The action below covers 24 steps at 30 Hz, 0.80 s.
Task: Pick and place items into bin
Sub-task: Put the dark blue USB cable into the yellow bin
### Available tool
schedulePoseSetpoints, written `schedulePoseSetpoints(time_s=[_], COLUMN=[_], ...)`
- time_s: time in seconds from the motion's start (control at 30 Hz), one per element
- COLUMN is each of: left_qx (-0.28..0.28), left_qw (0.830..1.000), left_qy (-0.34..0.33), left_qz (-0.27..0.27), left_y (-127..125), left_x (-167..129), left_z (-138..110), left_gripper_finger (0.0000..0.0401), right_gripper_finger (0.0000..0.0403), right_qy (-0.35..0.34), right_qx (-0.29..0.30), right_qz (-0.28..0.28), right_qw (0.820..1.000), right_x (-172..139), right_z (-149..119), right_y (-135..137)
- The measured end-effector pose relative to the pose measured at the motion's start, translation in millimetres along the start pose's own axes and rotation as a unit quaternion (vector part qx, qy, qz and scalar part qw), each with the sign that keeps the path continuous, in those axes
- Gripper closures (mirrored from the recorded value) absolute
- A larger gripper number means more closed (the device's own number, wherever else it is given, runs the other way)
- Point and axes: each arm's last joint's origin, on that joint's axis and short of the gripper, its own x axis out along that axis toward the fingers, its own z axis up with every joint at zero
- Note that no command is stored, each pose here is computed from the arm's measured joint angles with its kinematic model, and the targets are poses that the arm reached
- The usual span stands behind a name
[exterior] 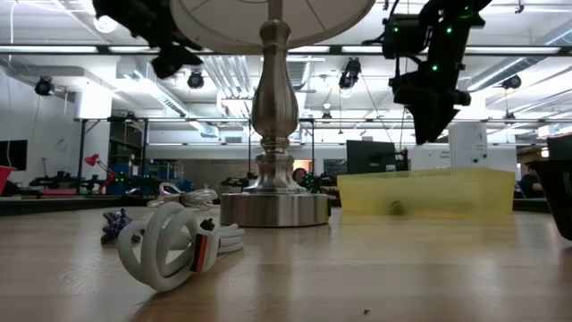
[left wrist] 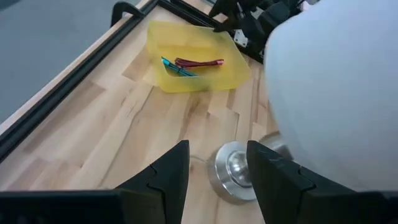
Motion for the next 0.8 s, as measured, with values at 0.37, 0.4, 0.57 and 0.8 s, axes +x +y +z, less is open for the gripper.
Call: schedulePoseSetpoints(time_s=[0.37, 0.4, 0.57, 0.8], left_qx=[-0.099, -0.119, -0.258, -0.311], left_qw=[0.994, 0.991, 0.962, 0.941], left_qy=[-0.01, -0.006, 0.02, 0.05], left_qz=[0.045, 0.059, 0.088, 0.12], left_y=[-50, -52, -58, -69], left_x=[-48, -51, -53, -41], left_z=[-31, -35, -46, -50], left_gripper_finger=[0.0257, 0.0257, 0.0257, 0.0257], right_gripper_finger=[0.0217, 0.0218, 0.0218, 0.0218], right_qy=[-0.041, -0.042, -0.046, -0.043], right_qx=[-0.041, -0.045, -0.069, -0.094], right_qz=[-0.049, -0.05, -0.054, -0.055], right_qw=[0.997, 0.997, 0.995, 0.993], right_x=[-14, -15, -18, -17], right_z=[0, 0, 0, 0], right_y=[-23, -24, -30, -32])
